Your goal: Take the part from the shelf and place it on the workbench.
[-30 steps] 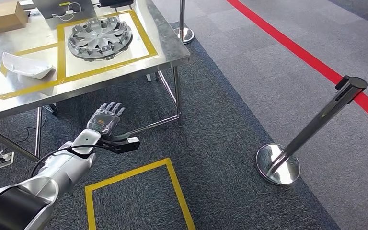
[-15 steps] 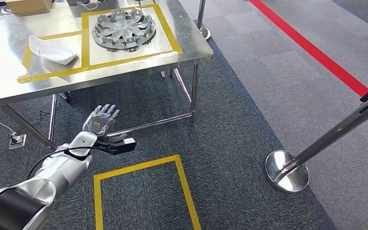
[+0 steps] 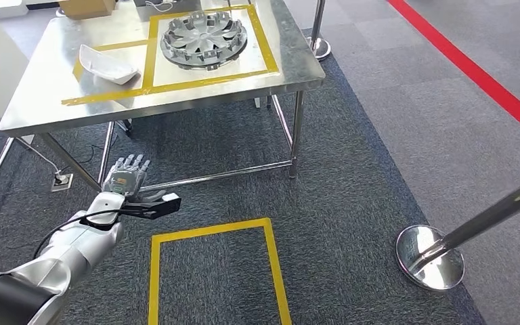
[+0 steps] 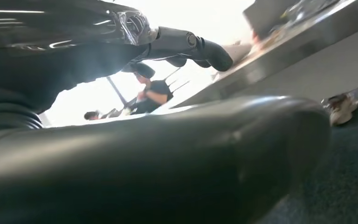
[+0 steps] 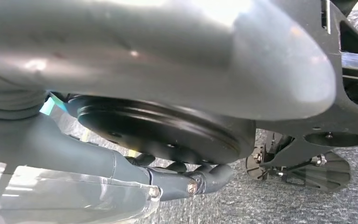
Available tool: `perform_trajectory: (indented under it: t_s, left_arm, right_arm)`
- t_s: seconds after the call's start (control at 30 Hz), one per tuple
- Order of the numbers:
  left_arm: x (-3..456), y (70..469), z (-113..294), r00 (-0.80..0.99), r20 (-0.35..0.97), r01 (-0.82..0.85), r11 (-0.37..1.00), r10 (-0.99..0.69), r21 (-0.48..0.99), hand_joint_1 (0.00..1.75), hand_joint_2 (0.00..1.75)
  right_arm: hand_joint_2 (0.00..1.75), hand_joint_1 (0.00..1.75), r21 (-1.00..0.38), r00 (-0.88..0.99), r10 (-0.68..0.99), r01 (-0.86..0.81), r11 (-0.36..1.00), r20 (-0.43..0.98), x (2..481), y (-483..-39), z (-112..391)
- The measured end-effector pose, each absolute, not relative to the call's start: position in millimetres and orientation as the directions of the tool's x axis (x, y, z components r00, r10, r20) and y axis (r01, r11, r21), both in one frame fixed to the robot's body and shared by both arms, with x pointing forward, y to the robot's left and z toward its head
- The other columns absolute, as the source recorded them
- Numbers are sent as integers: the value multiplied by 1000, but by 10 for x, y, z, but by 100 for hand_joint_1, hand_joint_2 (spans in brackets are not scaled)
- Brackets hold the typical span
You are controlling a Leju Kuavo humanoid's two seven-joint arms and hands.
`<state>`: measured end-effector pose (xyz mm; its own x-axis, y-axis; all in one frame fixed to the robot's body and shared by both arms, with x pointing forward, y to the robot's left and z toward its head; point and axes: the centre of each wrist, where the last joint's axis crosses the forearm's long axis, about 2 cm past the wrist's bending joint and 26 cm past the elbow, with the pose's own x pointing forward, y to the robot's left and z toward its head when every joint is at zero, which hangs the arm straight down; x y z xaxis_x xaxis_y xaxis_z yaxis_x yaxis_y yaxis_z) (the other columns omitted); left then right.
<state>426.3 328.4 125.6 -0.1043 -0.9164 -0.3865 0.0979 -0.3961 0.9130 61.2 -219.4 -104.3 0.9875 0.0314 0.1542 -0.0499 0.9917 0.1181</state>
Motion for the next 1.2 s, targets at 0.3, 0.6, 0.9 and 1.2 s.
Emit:
perform_trajectory:
  t_s: [0.3,0.6,0.9,1.2]
  left_arm:
    - [3876,3417,787,35,-129,126,-123,-991,984,0,0]
    - [3594,3515,503,109,-50,164,-31,-993,986,0,0]
    - [2943,3710,-2,283,11,177,63,-959,982,0,0]
    - [2366,3823,-363,525,106,270,283,-845,920,0,0]
  right_arm:
    - [0,0,121,991,10,-27,992,136,589,-2207,-1048]
    - [0,0,124,990,7,-25,992,139,604,-2218,-1048]
    - [0,0,125,991,18,-34,992,129,599,-2194,-1045]
    - [0,0,129,995,13,-25,991,94,610,-2184,-1042]
